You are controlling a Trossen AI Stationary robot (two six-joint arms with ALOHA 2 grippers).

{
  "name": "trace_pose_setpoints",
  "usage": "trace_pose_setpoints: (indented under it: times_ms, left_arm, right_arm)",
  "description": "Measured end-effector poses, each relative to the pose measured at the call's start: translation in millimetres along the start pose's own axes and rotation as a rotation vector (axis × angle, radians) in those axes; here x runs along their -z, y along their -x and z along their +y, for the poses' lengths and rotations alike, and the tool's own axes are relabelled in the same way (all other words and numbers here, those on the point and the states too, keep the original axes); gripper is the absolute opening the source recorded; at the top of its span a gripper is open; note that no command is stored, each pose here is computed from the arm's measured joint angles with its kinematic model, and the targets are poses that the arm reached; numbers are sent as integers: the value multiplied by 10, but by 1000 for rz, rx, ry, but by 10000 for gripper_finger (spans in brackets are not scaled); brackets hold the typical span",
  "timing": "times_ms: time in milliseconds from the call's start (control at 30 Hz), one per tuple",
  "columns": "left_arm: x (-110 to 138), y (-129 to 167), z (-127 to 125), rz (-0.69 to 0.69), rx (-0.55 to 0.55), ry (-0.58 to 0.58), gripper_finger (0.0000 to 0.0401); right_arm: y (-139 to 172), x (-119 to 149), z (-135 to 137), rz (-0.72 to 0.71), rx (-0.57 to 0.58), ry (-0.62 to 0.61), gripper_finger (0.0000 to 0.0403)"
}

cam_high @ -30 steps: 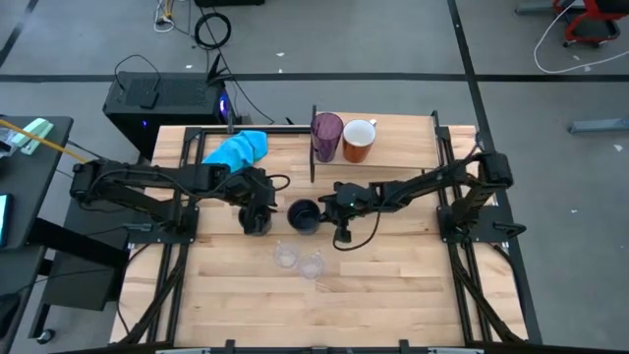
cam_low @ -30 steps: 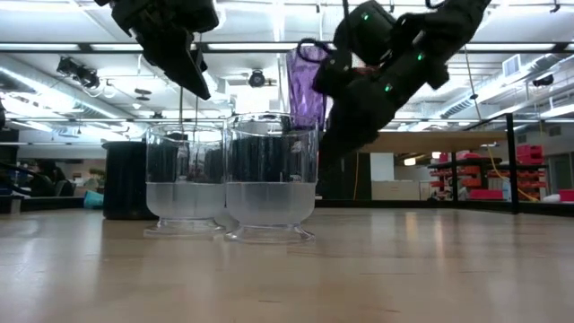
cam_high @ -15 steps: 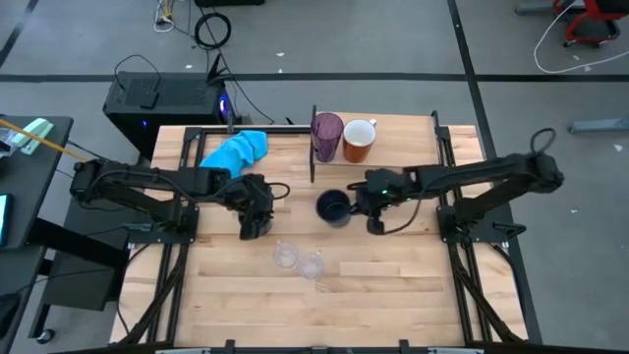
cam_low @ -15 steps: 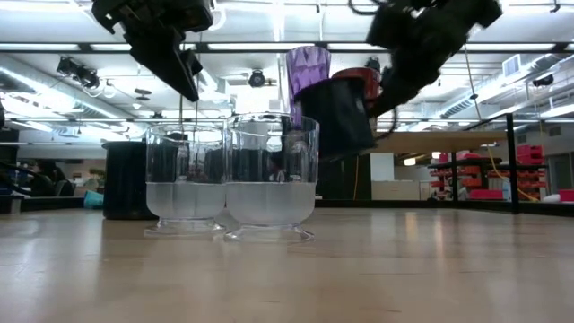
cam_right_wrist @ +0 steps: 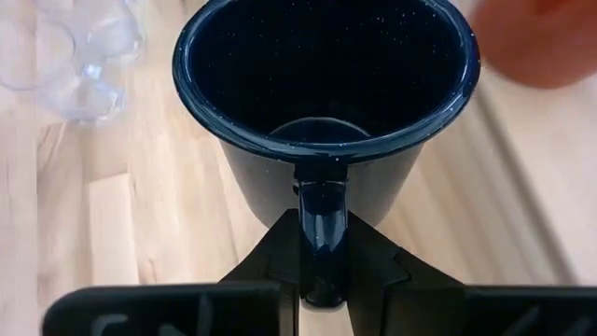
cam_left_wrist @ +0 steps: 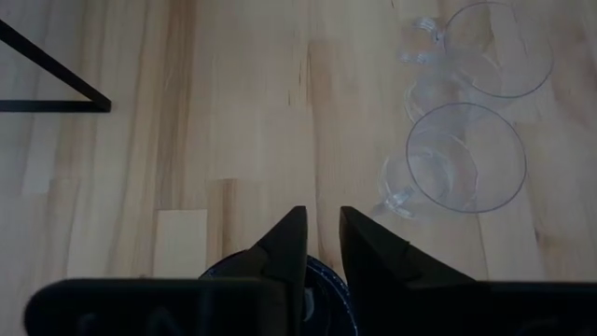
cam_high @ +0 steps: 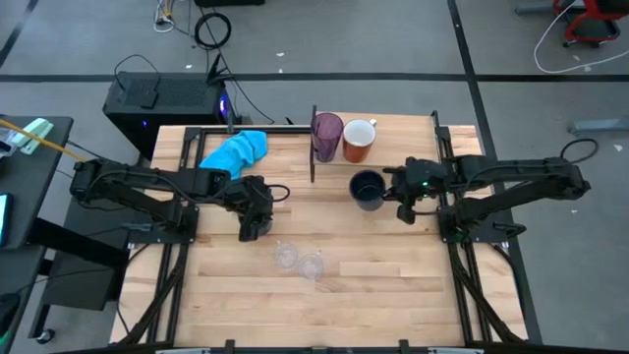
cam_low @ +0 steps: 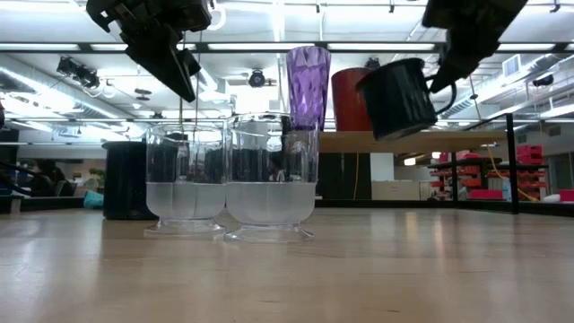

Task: Stack small to large cups/mugs on shelf
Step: Put the right black mug on the shelf

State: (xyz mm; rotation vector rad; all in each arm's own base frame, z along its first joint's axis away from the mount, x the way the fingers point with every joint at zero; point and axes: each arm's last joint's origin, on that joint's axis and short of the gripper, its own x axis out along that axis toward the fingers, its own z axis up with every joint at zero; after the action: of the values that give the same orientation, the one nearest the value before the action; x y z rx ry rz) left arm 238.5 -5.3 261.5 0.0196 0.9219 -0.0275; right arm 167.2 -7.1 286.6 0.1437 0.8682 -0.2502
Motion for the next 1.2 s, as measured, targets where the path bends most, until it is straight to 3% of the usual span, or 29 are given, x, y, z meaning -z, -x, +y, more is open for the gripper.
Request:
trace_pose_setpoints:
  times_ms: [167,367,900,1033,1200]
  left_arm:
    - [0,0,0,0,0,0,79]
    - [1,-1,0,1,0,0,80]
    - [0,-2,0,1,0,-1,80]
    - [-1,-1,0,1,0,0,76]
    - [-2,-1,0,0,0,-1,74]
  right_arm:
    - [190,66,-65,-70,56,-22,53]
    - [292,202,-136,-28,154,-95,53]
    - [362,231,-213,-99,365,-149,54]
    - [373,275,-246,-82,452,-174,54]
    - [374,284,-283,-69,482,-186,54]
